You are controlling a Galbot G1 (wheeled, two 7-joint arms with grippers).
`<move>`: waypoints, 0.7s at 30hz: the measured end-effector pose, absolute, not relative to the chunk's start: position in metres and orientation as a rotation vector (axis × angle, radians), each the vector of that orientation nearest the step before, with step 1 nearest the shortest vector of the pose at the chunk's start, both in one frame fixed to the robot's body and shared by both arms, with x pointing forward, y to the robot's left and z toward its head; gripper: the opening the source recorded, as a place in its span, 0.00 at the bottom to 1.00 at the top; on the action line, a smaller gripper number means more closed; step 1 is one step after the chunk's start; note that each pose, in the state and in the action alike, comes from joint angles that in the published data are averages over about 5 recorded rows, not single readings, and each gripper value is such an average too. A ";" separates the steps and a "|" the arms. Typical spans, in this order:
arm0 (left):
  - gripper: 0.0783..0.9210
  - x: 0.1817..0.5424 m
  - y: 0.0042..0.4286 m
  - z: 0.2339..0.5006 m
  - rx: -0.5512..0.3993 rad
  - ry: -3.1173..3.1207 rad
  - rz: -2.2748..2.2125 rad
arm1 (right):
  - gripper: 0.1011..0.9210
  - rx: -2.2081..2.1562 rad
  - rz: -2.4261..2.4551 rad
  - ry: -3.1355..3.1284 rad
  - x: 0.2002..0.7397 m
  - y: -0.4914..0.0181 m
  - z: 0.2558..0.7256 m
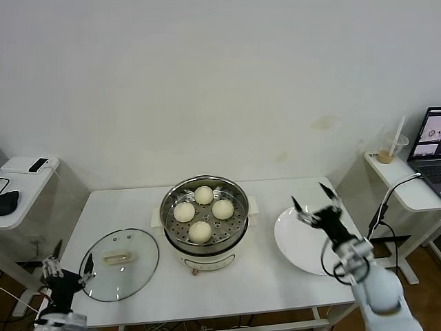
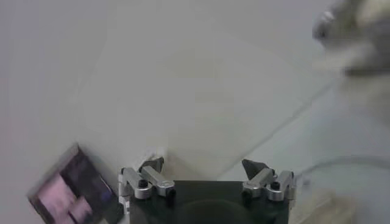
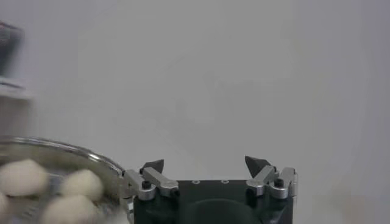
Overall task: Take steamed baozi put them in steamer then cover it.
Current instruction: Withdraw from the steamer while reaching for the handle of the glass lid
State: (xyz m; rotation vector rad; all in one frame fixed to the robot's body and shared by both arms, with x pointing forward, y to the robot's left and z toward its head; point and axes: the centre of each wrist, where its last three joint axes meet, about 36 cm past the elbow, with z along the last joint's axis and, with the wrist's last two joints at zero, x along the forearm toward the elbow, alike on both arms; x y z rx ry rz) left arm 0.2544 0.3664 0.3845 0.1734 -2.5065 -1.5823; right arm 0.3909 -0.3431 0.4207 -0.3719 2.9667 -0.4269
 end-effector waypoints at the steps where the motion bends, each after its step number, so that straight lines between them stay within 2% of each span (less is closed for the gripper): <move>1: 0.88 0.253 0.367 0.381 0.145 -2.462 -1.651 | 0.88 -0.338 -0.424 2.979 0.383 -0.347 0.416; 11: 0.88 0.252 0.365 0.349 -0.085 -2.124 -2.073 | 0.88 -0.132 -0.433 3.057 0.328 -0.370 0.392; 21: 0.88 0.278 0.369 0.330 -0.183 -2.012 -2.190 | 0.88 -0.064 -0.436 3.097 0.297 -0.368 0.383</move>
